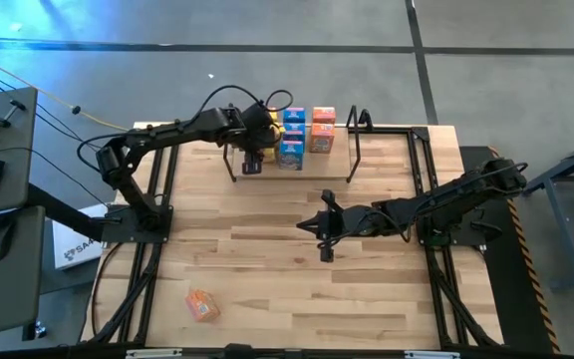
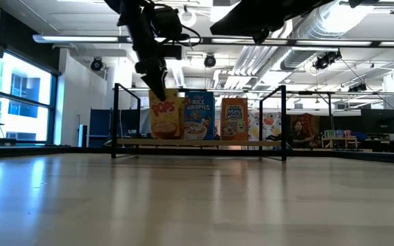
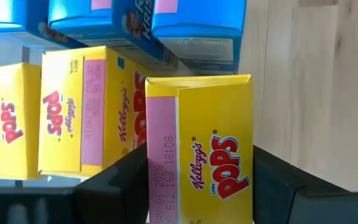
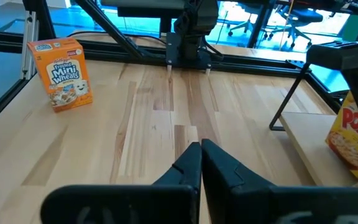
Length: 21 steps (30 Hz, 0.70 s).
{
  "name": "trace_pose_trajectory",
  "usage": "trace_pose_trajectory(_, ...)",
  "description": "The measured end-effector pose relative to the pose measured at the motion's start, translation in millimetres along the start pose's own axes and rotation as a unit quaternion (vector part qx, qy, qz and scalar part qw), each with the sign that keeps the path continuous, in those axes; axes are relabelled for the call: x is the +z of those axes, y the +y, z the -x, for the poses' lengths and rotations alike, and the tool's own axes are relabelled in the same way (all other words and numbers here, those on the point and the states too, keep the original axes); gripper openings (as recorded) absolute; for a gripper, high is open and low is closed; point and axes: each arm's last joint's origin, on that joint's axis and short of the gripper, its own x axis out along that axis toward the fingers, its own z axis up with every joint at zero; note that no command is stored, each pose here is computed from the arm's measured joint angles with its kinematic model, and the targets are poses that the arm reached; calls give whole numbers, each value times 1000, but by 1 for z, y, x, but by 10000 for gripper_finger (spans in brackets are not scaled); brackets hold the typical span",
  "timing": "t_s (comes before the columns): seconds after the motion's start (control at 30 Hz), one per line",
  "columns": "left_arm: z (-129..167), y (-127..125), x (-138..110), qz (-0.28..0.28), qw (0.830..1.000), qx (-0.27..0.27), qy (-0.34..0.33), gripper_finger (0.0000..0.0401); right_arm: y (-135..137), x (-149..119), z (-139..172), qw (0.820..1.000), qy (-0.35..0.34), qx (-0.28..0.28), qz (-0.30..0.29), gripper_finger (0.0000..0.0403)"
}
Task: Stack cereal on shelf
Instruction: Put the yellow cereal box on the shelf aligned with the other yellow cereal boxes
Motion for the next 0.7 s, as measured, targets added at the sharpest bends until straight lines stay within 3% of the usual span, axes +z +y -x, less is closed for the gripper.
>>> trace_pose_trajectory(0.7,0,-1,0,9,1000,-7,-3,198,0,0,0,1000,0,0,-4,0)
